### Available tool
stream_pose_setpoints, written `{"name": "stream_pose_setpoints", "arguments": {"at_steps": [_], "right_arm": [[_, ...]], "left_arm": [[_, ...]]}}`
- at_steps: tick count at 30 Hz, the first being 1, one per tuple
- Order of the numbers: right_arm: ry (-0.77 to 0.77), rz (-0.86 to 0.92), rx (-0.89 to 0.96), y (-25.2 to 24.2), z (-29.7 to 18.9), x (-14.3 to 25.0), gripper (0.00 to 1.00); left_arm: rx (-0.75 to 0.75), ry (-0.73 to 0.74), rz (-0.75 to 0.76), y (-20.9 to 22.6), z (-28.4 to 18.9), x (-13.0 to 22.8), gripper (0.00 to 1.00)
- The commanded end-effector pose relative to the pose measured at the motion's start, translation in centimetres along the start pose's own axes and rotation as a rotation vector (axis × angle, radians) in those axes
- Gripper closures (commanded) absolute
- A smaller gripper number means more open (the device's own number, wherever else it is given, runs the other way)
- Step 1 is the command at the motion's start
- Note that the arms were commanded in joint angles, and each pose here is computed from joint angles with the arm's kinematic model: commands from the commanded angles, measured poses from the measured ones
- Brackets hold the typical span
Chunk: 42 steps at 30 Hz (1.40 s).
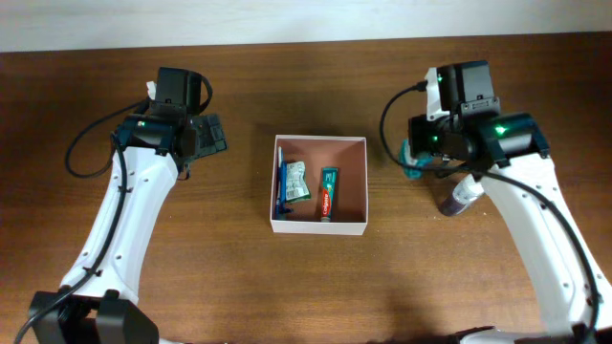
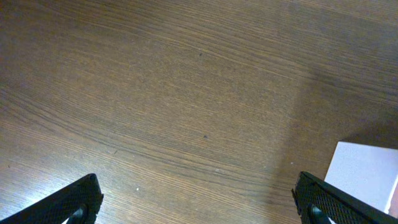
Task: Pack container
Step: 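Carry the mouthwash bottle with right gripper into the box's right corner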
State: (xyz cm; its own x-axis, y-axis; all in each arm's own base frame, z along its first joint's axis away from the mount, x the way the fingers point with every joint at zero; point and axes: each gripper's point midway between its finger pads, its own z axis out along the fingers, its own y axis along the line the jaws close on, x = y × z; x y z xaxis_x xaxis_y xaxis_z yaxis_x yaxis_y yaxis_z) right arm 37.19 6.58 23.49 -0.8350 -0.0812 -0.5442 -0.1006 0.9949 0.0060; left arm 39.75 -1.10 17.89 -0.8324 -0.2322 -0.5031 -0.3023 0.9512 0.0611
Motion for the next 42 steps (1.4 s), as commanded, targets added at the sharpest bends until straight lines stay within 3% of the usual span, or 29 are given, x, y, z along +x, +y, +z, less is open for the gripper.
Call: {"name": "stream_pose_setpoints", "arguments": {"at_steps": [1,9,22,42], "right_arm": [[-0.128,0.018,-0.03,1.4,-5.8,-3.0,0.81],[-0.149,0.053,-0.105,5.1,-9.0,-3.5,0.81],[-0.019,0.018,-0.132,10.1,-3.4,-2.5,0.81],[0.097,0.043,-0.019,10.8,3.8,-1.4,0.82]], "left_arm": [[-0.01,-0.017,-0.001,0.3,-0.4,-0.5,0.01],[-0.01,-0.017,-0.001,0.3,-0.4,-0.5,0.01],[-0.01,-0.017,-0.001,0.3,-0.4,-0.5,0.01],[-0.01,-0.017,-0.001,0.3,-0.4,-0.5,0.0]]}}
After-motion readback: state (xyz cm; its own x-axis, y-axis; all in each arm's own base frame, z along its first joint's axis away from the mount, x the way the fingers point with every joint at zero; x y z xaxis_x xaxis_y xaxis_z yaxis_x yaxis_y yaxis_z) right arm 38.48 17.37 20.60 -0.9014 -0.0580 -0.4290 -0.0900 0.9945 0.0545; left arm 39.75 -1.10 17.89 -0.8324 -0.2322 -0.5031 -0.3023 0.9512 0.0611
